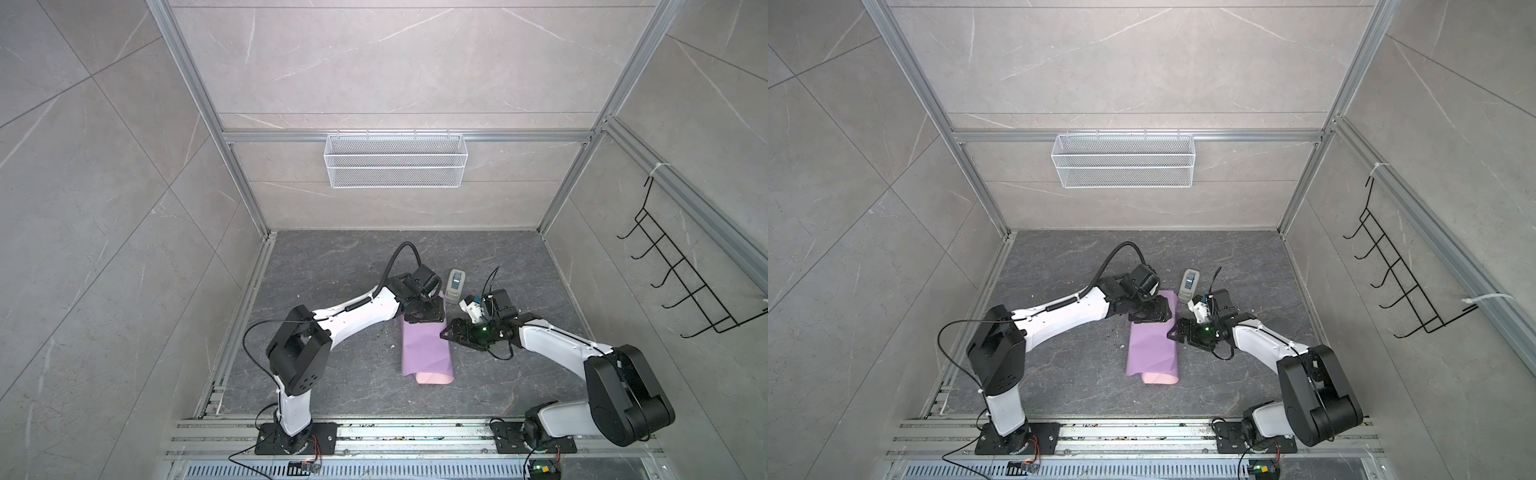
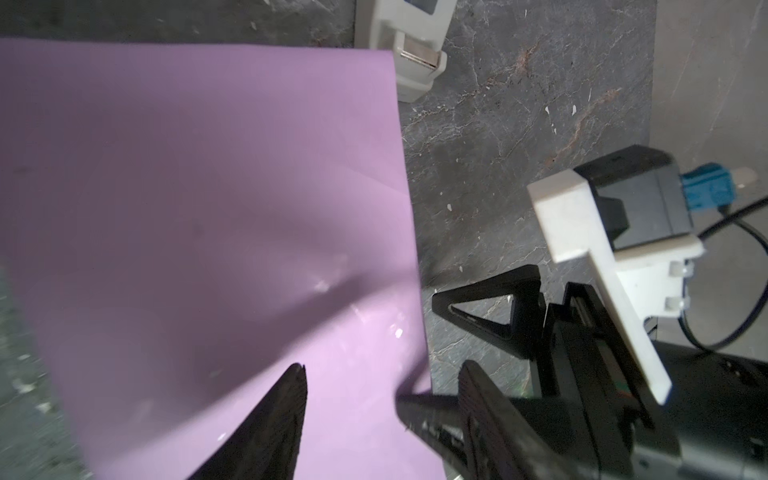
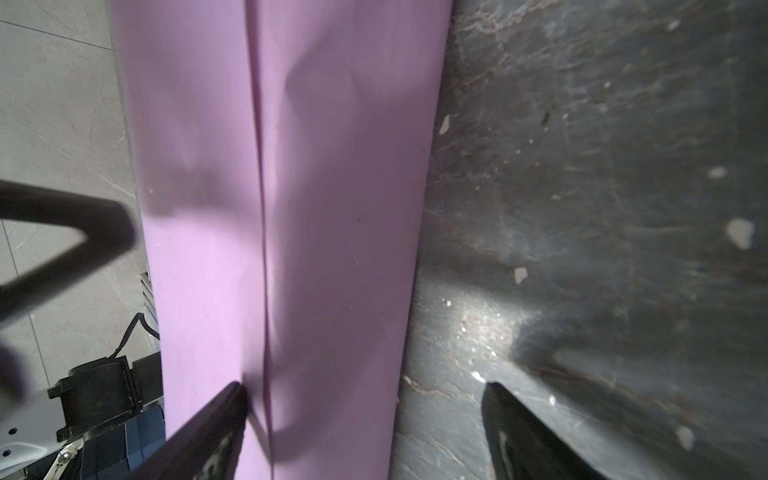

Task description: Wrap the gift box in paper

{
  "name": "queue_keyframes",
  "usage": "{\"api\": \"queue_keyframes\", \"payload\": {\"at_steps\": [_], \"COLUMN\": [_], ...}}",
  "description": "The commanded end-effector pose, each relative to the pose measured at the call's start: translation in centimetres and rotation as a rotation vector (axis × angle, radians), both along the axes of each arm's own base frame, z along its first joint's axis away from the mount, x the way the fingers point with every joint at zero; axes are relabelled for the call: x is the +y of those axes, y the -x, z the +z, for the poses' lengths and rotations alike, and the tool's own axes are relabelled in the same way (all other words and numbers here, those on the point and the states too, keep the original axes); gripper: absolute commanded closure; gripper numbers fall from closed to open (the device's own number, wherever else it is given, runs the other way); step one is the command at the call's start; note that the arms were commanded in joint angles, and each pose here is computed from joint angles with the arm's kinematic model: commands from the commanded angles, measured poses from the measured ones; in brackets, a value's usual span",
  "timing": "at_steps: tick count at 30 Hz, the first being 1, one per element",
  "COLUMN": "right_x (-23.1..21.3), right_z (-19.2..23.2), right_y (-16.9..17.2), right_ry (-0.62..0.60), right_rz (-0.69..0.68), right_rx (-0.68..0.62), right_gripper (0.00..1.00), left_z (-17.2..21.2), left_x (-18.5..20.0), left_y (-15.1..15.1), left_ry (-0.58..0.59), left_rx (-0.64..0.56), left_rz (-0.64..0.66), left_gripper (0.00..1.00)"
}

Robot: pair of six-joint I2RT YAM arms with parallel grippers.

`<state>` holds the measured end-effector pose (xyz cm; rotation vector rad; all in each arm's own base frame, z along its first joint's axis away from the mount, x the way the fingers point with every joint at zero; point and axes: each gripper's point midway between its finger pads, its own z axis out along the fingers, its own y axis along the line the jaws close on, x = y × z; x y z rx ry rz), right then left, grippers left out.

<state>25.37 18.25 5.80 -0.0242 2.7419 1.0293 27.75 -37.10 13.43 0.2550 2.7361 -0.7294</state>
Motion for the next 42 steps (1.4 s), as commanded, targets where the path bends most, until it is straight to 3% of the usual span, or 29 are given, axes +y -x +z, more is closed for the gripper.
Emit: {"api": "queue_keyframes", "payload": {"at_steps": [1, 5, 9, 12, 25, 33, 42], "right_x": [-1.9, -1.9, -1.9, -1.8, -1.7, -1.1, 0.6], "right_z": [-3.2, -3.0, -2.9, -2.9, -2.2, 2.1, 3.9], "right_y": [1.4, 1.3, 1.2, 1.1, 0.5, -1.6, -3.4], "right_ry": [0.13, 0.133, 0.133, 0.133, 0.135, 0.114, 0.139], "right_rz": [-0.02, -0.016, -0.016, -0.016, -0.008, -0.016, 0.004], "right_rx": [0.072, 0.068, 0.065, 0.065, 0.055, -0.025, -0.066], "right_gripper": [0.11, 0.11, 0.11, 0.11, 0.11, 0.11, 0.21], "left_z": [2.3, 1.0, -0.6, -2.2, -7.5, -8.9, -9.0], "left_x": [4.2, 6.8, 6.7, 6.7, 7.7, 8.7, 8.9], "left_y": [-1.7, -1.8, -0.9, -0.4, 1.8, 2.5, 2.7], "left_ry": [-0.015, 0.002, -0.003, -0.029, -0.087, -0.132, -0.132], "left_rx": [-0.091, -0.023, 0.03, 0.076, 0.204, 0.227, 0.227], "left_rz": [0.055, 0.048, -0.017, -0.049, -0.074, -0.068, -0.062], "left_gripper": [0.37, 0.27, 0.11, 0.06, 0.05, 0.06, 0.07]}}
